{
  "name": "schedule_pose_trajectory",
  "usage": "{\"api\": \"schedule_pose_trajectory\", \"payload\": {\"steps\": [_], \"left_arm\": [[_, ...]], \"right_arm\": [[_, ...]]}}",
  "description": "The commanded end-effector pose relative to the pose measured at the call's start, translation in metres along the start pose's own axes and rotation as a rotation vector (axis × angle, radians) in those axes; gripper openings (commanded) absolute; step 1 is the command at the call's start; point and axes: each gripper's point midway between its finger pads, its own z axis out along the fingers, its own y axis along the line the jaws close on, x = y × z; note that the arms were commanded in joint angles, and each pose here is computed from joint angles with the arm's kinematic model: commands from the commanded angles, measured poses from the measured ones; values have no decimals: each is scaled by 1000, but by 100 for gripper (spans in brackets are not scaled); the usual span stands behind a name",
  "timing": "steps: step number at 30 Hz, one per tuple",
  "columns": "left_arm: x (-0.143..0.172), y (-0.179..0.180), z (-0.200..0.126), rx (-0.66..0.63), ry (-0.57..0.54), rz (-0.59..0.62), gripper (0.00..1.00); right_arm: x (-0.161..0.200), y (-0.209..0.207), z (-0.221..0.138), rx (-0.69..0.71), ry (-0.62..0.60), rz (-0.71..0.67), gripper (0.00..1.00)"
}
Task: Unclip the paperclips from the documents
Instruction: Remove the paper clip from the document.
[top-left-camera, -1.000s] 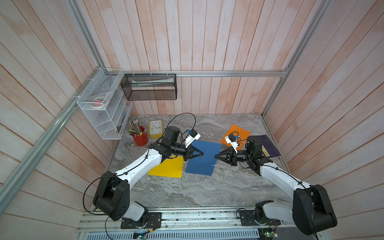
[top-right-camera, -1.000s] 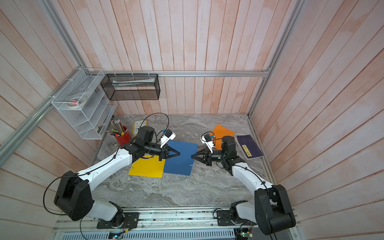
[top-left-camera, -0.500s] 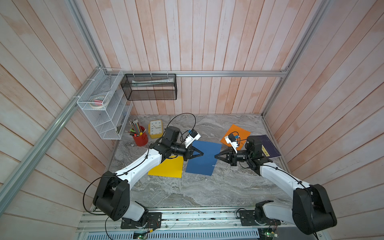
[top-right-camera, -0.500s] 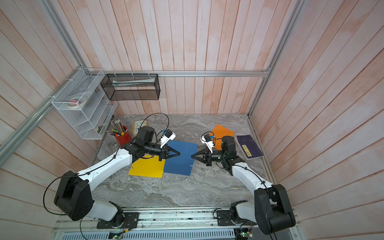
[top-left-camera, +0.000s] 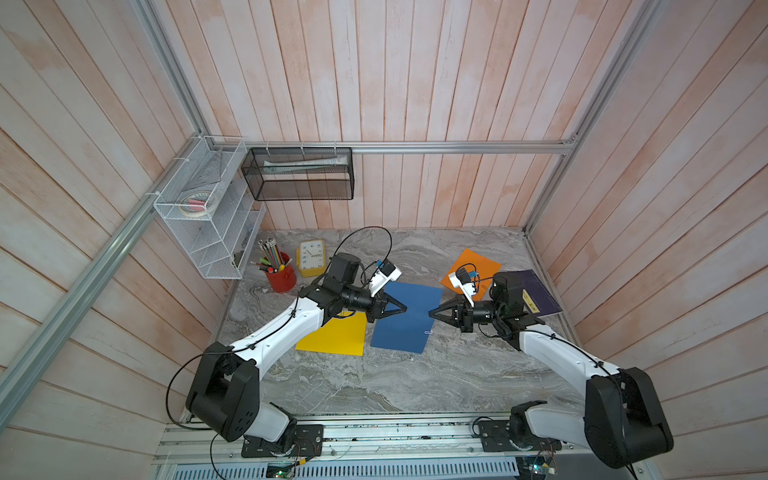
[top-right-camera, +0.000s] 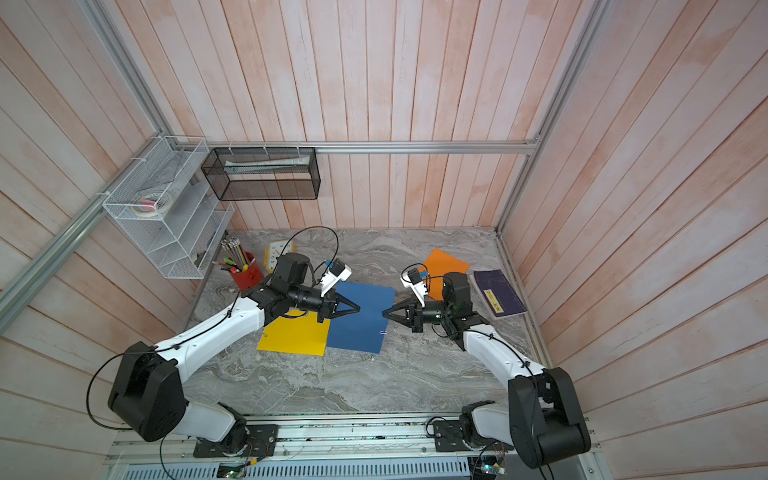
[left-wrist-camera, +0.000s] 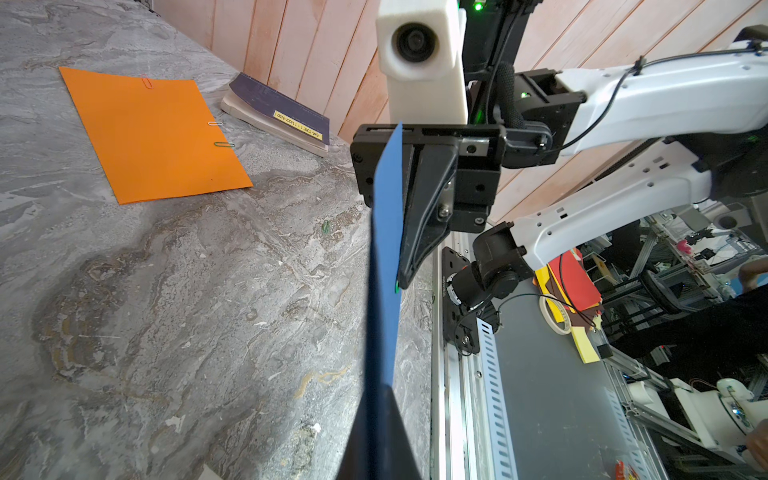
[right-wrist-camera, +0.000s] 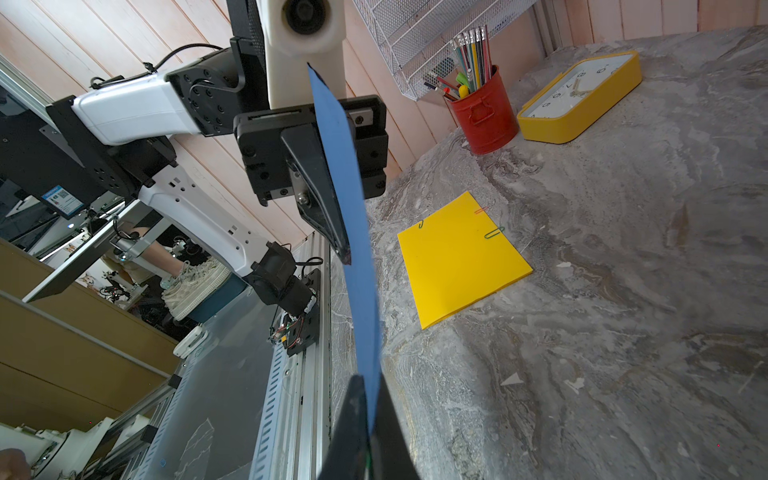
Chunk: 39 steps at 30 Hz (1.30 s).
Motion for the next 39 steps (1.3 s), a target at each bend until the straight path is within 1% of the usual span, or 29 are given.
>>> {"api": "schedule_pose_trajectory", "payload": {"steps": [1, 13, 39], "left_arm": [[0, -1, -5, -15, -5, 20, 0], [2, -1, -5, -24, 0, 24, 0], [0, -1, -7, -34, 0, 33, 0]], "right_arm": [[-5, 0, 1, 9, 1, -12, 3], [-6, -1, 0, 21, -1, -14, 3], [-7, -2, -5, 31, -8, -16, 9]]}}
